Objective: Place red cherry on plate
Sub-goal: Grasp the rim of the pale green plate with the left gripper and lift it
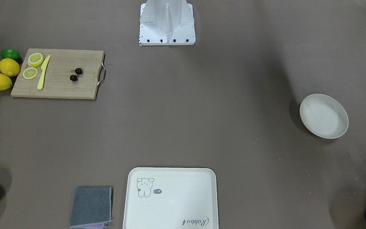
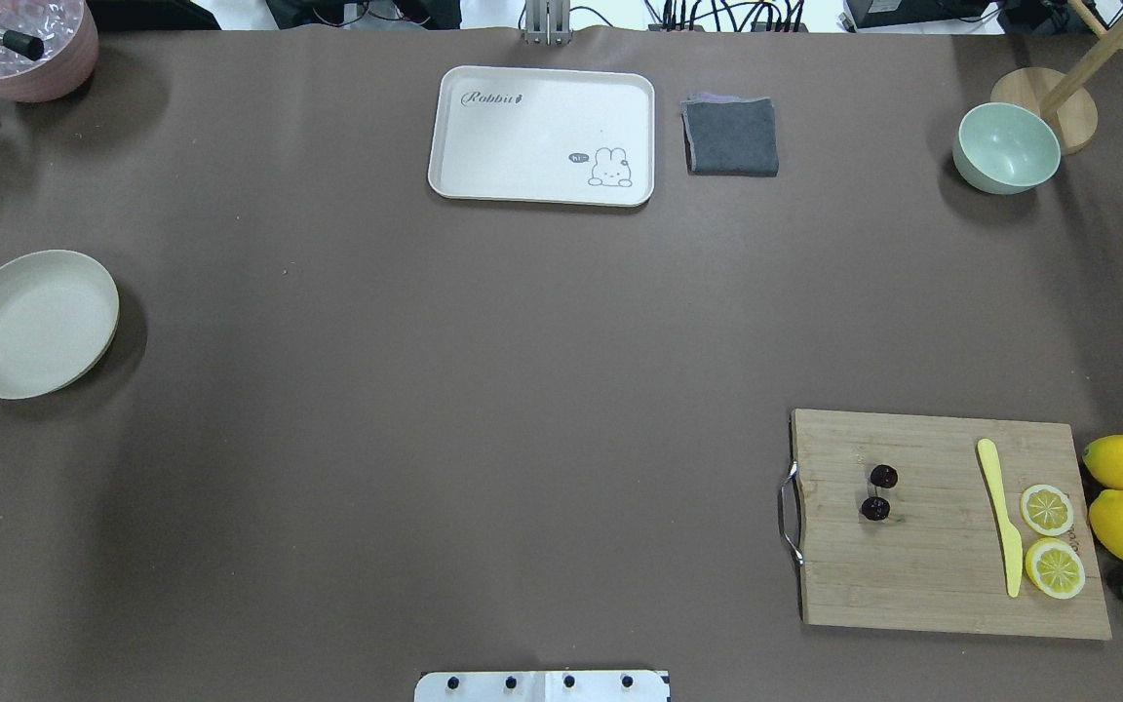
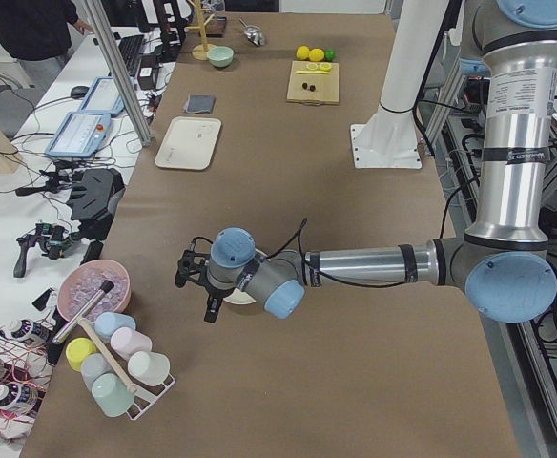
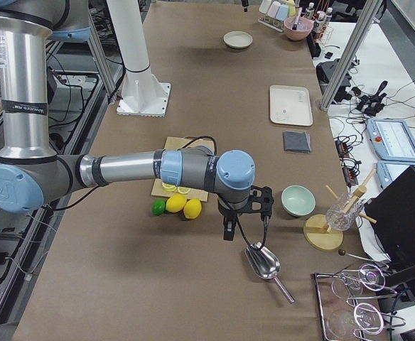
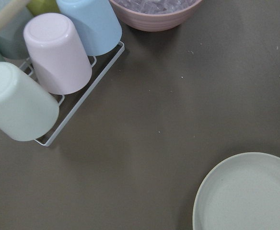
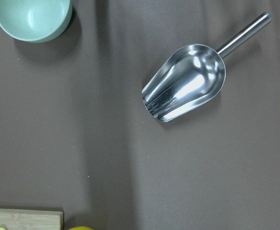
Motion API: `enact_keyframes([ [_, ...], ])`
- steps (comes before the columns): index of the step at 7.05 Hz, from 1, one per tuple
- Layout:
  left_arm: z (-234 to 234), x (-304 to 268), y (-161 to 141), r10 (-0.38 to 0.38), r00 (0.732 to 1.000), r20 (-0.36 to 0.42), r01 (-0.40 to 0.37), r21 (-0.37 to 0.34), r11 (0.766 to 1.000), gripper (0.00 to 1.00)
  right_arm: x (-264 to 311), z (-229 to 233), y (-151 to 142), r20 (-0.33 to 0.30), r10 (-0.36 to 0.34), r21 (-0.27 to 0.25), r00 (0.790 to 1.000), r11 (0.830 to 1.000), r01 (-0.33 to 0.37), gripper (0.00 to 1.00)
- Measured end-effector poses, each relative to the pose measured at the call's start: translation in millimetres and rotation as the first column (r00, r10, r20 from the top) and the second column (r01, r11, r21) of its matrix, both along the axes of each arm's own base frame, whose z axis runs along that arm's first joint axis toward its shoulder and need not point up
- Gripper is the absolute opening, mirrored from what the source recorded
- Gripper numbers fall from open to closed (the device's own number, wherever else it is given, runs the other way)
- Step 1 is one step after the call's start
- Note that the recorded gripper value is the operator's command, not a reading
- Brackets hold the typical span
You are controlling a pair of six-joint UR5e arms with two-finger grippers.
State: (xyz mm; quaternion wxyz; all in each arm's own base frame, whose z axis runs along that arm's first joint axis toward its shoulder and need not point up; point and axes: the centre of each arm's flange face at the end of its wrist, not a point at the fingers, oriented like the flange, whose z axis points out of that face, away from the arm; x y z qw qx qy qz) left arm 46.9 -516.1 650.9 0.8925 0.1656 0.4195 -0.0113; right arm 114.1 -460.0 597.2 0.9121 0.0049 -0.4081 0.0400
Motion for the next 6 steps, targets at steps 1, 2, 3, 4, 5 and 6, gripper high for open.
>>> enact_keyframes([
  [1,8.3,38.0,5.7,0.008,1.0,-0.025,-0.008,-0.005,1.0,0.98,0.4,-3.2,-3.3,-0.001,0.005,0.001,1.0,1.0,-0.005,1.0],
  [2,16.5,64.9,12.6,0.028,0.999,-0.037,-0.029,-0.016,0.999,0.98,0.7,-5.6,-5.6,-0.002,0.009,0.002,1.0,1.0,-0.009,1.0],
  [3,24.4,83.4,18.5,0.054,0.998,-0.038,-0.055,-0.028,0.998,0.95,0.9,-6.7,-6.6,-0.002,0.01,0.003,1.0,1.0,-0.01,1.0],
  [4,30.2,94.7,22.8,0.075,0.997,-0.036,-0.076,-0.036,0.996,0.84,0.9,-7.1,-7.0,-0.002,0.01,0.003,1.0,1.0,-0.01,1.0],
  [5,34.7,100.1,25.3,0.087,0.996,-0.033,-0.088,-0.042,0.995,0.6,0.9,-7.3,-7.2,-0.001,0.011,0.004,1.0,1.0,-0.011,1.0],
  [6,38.0,102.3,26.8,0.093,0.995,-0.031,-0.094,-0.046,0.994,0.27,0.9,-7.5,-7.2,-0.001,0.011,0.004,1.0,1.0,-0.011,1.0],
])
